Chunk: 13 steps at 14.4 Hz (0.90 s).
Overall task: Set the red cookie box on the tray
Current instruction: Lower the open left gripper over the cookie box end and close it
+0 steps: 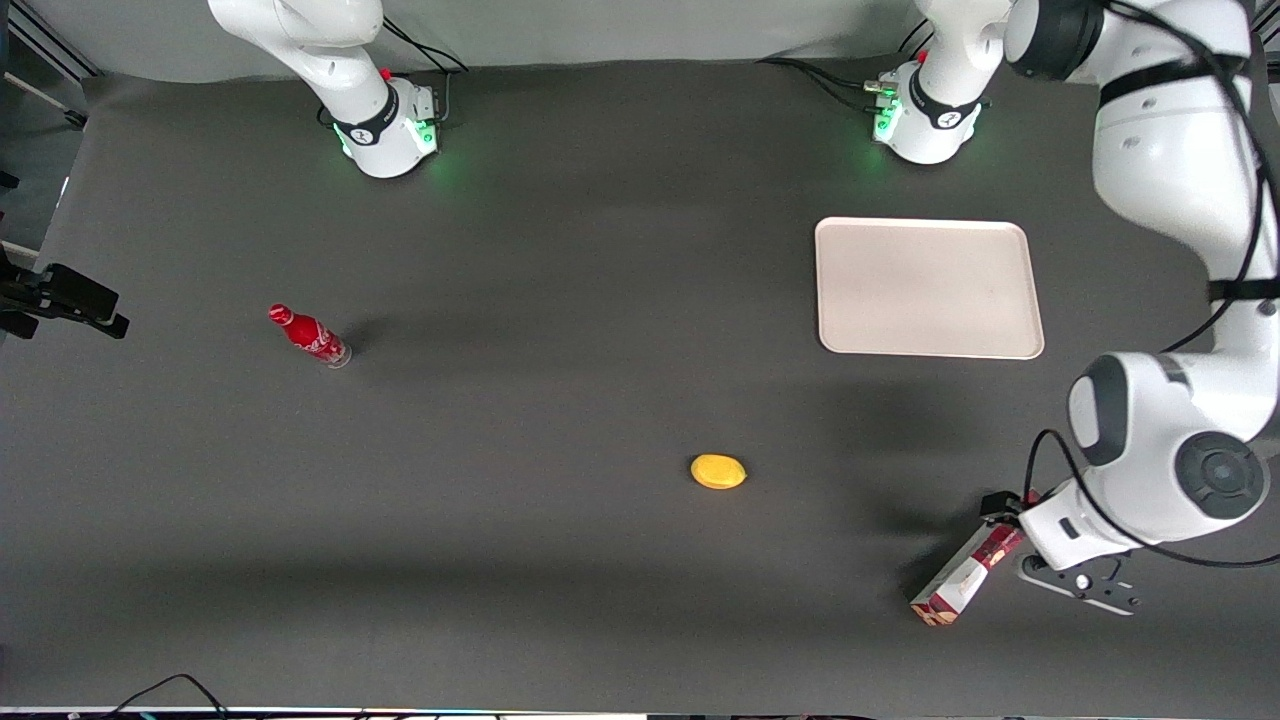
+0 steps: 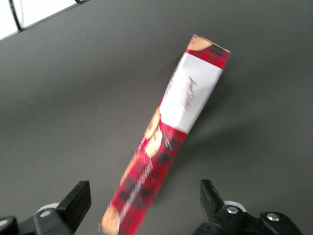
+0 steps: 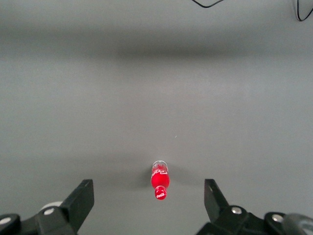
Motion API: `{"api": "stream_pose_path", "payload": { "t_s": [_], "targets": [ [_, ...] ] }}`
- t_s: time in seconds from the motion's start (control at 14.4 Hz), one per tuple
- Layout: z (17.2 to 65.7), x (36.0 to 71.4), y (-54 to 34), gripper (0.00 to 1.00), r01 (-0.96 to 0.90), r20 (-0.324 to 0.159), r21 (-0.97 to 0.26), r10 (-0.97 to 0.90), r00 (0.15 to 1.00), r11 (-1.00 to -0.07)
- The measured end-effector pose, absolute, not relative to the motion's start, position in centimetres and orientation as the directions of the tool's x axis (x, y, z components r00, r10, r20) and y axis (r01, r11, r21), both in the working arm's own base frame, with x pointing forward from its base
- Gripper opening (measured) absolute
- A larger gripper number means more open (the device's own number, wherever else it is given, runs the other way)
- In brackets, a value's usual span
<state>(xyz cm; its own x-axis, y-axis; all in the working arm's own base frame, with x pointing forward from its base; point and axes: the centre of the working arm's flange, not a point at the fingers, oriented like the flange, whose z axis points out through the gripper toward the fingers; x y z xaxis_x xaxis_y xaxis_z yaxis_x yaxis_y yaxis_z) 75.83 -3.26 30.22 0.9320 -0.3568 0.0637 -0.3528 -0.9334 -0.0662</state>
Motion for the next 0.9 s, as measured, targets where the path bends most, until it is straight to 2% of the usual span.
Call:
{"api": "stream_pose_path", "payload": {
  "t_s": [0.28, 0.49, 0.9],
  "targets": [
    [25.3, 76.8, -3.3, 1.0, -0.354, 0.114, -0.079, -0.361, 0.925, -0.932],
    [24.0, 76.9, -3.4, 0.89, -0.349, 0.114, -0.077, -0.356, 0.927, -0.934],
    [24.0, 76.8, -3.6, 0.24, -0.305, 0.112, -0.06, -0.31, 0.944, -0.95]
  ]
}}
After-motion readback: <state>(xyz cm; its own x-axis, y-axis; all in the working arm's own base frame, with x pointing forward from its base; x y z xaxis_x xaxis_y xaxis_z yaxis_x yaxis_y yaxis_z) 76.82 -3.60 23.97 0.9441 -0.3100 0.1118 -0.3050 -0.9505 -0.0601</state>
